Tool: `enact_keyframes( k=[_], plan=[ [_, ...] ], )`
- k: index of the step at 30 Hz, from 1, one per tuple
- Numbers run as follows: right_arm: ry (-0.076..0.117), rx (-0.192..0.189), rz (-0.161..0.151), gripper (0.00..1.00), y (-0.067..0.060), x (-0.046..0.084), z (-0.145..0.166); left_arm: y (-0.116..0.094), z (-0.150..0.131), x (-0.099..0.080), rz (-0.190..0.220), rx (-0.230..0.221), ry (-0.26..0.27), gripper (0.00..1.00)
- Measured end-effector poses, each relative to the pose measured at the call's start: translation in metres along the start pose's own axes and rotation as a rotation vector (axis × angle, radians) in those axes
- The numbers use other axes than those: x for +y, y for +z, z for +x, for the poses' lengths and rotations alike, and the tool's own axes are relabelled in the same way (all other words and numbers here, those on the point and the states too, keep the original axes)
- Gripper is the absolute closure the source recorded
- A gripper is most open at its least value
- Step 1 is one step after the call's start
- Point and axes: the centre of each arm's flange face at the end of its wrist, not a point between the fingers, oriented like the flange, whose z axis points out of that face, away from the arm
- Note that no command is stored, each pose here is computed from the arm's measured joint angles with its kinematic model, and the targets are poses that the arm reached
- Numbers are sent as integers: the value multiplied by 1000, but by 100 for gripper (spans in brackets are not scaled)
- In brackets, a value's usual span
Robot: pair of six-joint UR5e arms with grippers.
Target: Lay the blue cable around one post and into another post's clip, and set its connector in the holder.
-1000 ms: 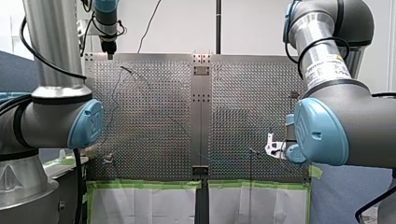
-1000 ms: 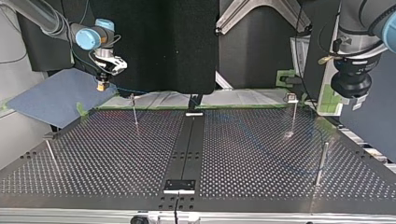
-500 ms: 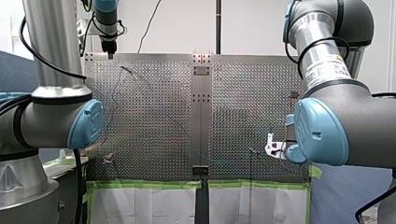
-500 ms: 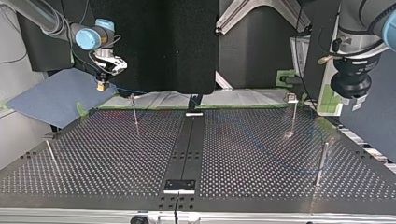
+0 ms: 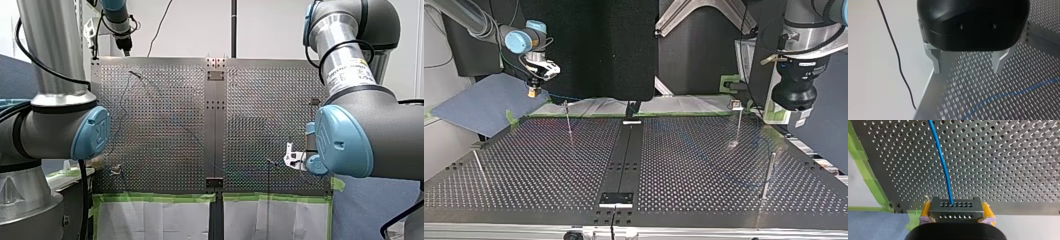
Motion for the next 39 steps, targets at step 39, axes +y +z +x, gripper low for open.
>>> enact_keyframes(
  k=[39],
  plan=[
    [-1,-4,1,83,0,0,-1,32,178,-78,391,232,11,0]
  ],
)
